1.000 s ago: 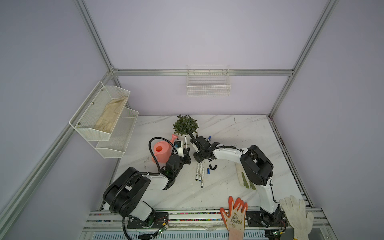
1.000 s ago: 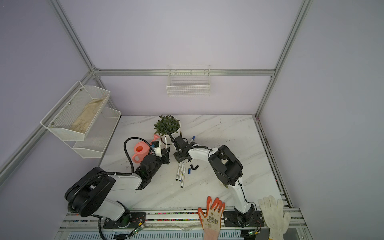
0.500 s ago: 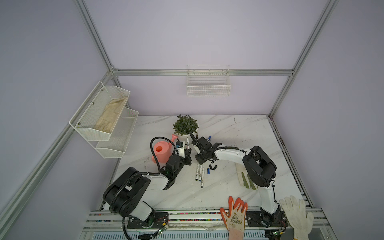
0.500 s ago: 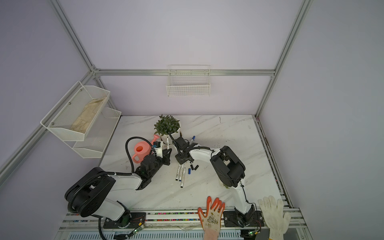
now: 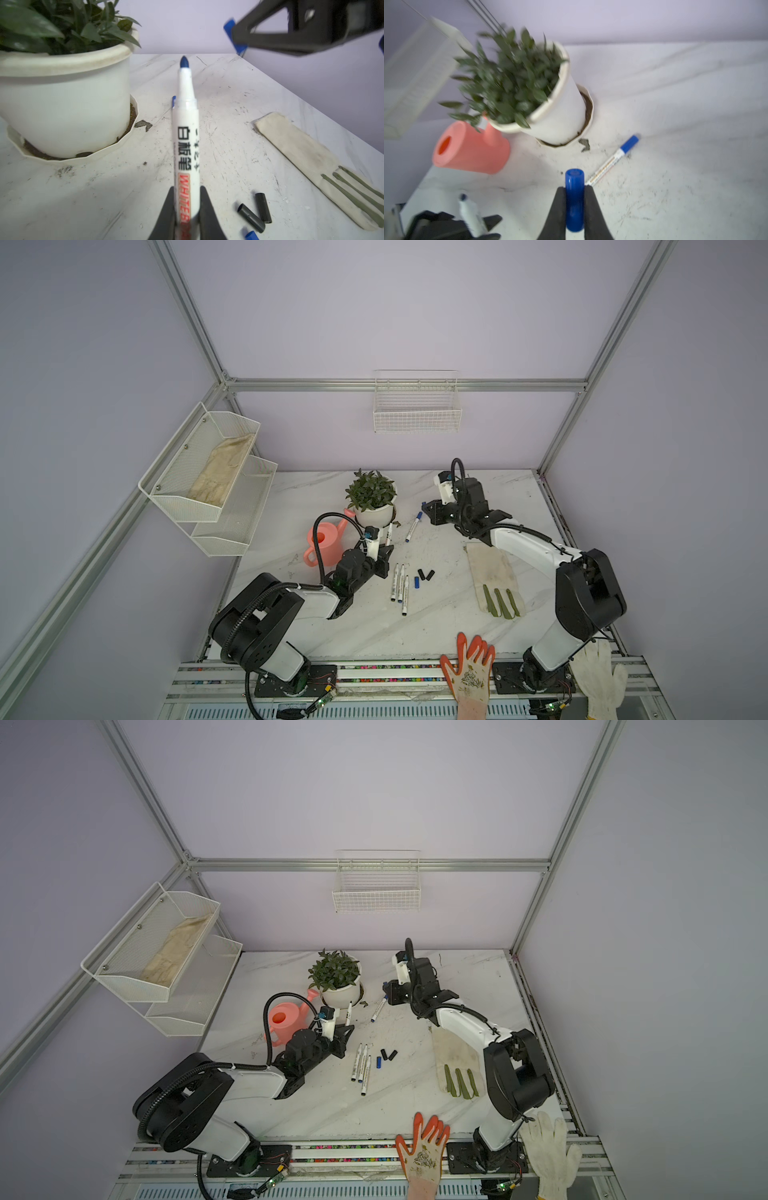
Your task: Insert the pens into the pen caps
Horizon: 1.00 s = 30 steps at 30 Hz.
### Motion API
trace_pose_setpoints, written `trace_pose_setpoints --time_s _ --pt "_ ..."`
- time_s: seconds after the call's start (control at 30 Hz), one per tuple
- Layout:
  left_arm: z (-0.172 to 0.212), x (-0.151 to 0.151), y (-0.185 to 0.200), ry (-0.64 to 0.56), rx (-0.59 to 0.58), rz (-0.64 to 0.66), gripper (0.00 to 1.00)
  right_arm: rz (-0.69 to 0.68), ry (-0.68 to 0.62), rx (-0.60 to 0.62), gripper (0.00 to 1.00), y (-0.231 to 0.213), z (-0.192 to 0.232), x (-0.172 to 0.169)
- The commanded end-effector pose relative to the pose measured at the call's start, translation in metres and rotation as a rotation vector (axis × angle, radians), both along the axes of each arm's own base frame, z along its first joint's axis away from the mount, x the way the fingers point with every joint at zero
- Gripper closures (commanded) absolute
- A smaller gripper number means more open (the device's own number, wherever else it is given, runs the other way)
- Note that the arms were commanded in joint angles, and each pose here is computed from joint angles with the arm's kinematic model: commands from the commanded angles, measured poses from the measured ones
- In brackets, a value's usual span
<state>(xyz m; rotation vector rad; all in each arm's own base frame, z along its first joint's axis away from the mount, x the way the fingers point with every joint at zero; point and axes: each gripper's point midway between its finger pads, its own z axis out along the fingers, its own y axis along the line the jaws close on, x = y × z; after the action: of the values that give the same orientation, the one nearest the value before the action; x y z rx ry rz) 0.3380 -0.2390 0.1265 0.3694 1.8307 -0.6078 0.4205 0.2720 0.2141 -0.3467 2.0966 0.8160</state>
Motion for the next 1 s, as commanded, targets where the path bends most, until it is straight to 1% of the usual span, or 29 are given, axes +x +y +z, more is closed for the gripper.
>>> trace_pose_setpoints --time_s 0.0,0.17,0.23,0.6,0.97 --pt "0.048 0.007 -0.031 -0.108 -0.070 -0.104 1.00 0.210 0.017 0.176 1.00 0.043 0.018 -0.029" --pt "0.054 0.005 -0.045 -0.118 -0.078 -0.151 1.00 0.316 0.024 0.286 1.00 0.055 0.031 -0.045" --pt "0.055 0.005 -0.046 -0.122 -0.079 -0.153 1.00 0.339 0.028 0.298 1.00 0.057 0.033 -0.048" --pt "0.054 0.008 -0.047 -0.117 -0.079 -0.140 1.00 0.358 0.040 0.276 1.00 0.056 0.028 -0.055" --pt "0.060 0.009 -0.048 -0.138 -0.091 -0.141 1.00 0.343 0.047 0.258 1.00 0.054 0.020 -0.052"
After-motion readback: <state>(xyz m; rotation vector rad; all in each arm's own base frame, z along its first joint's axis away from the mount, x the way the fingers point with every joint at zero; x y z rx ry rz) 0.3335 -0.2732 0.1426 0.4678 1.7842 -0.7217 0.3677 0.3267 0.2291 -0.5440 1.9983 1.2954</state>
